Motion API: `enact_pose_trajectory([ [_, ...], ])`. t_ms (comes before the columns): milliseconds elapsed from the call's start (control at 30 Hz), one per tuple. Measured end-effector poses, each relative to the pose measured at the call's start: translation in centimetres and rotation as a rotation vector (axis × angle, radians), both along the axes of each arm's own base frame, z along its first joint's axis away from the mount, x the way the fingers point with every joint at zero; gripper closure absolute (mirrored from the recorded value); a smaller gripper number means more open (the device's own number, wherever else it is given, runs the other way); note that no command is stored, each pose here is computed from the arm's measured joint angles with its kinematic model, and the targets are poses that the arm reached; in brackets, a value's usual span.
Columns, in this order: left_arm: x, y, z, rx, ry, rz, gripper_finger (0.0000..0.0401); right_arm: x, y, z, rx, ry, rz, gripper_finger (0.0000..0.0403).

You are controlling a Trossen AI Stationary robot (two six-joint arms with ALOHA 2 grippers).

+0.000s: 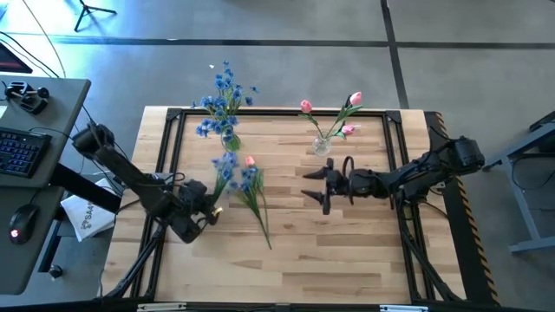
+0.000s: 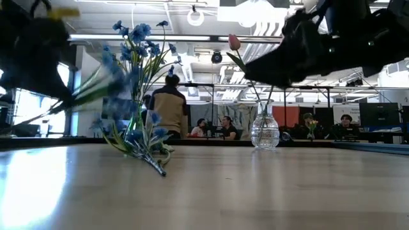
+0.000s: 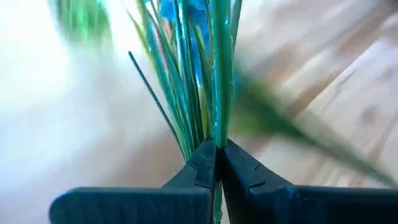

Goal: Sort flowers into vase by color
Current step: Put the left blue flowers into the green vase

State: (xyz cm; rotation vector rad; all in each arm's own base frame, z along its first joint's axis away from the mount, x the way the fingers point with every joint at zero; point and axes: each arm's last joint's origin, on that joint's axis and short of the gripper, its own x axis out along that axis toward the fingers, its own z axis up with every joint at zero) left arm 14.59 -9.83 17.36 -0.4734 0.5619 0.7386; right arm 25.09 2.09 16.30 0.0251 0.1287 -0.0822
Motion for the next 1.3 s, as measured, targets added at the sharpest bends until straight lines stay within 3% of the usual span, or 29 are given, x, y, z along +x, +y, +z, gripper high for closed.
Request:
enact_pose_trajectory([
  [100,0.4,-0.2,1.5,0.237,-0.094,-0.071,0.04,0.9,0.4,1.1,-0.042,-0.029,0.094,0.016],
  [267,1.1,-0.5,3.4,0.551,-0.184,-0.079,0.04,2.8,0.5,3.0,-0.119,-0.017,0.097,0.016],
  [500,1.1,0.5,4.4,0.578,-0.119,-0.178,0.0401,4.4,0.7,5.1,-0.178,-0.014,0.094,0.016],
  [600,1.8,0.6,4.4,0.524,-0.169,-0.356,0.0401,4.5,0.7,5.3,-0.193,-0.015,0.095,0.016],
  [667,2.4,0.8,4.4,0.534,-0.283,-0.549,0.0401,4.5,0.7,5.3,-0.197,-0.015,0.095,0.016],
  [767,2.9,1.8,4.6,0.701,-0.509,-0.778,0.0401,4.5,0.7,5.2,-0.198,-0.003,0.096,0.016],
  [867,2.9,3.8,4.8,0.959,-0.483,-0.67,0.0401,4.4,0.7,5.0,-0.191,0.014,0.097,0.016],
  [1000,3.4,6.5,5.2,1.208,-0.15,-0.436,0.0401,4.4,0.6,4.7,-0.185,0.044,0.091,0.016],
  [1100,3.7,8.7,5.9,1.246,-0.1,-0.331,0.0401,4.4,0.5,4.6,-0.19,0.057,0.052,0.016],
  [1200,3.8,11.0,6.4,1.267,-0.188,-0.33,0.0401,4.4,0.4,4.6,-0.196,0.062,0.01,0.016],
  [1300,3.7,13.3,6.5,1.313,-0.182,-0.345,0.0401,4.4,0.4,4.6,-0.185,0.061,0.001,0.016],
])
